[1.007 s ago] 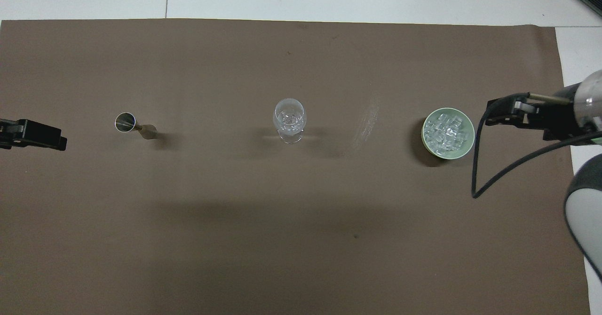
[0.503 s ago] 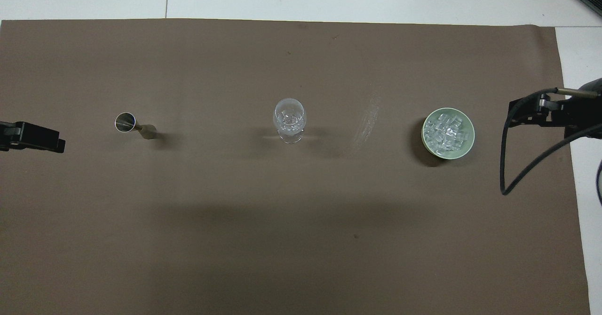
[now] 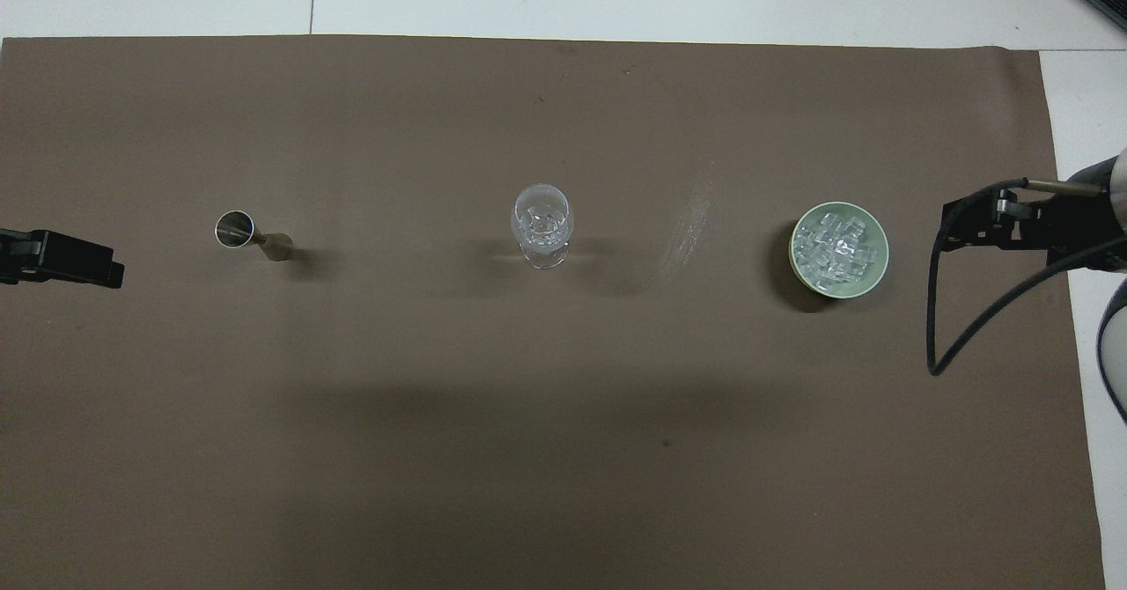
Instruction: Pour wine and add ice with both arms
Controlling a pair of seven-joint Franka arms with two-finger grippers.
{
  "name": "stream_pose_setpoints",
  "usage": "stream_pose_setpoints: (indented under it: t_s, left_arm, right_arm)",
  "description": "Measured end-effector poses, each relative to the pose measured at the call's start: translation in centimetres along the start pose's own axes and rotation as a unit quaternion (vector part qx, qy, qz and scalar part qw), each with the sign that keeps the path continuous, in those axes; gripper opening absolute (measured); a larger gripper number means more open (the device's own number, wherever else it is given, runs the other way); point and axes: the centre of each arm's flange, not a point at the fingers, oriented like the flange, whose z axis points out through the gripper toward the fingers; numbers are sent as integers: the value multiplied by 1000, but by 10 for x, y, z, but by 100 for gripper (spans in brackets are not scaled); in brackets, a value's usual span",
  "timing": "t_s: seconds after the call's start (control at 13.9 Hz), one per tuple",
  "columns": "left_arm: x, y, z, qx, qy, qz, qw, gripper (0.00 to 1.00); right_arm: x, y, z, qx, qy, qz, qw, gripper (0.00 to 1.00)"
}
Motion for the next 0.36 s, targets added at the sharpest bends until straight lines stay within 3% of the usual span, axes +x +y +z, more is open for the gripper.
stream_pose_setpoints:
  t_s: [0.36]
  left_arm:
    - [0, 0, 0, 0, 0, 0, 1000, 100]
  right_arm:
    - [-4, 0, 0, -1, 0, 0, 1000, 100]
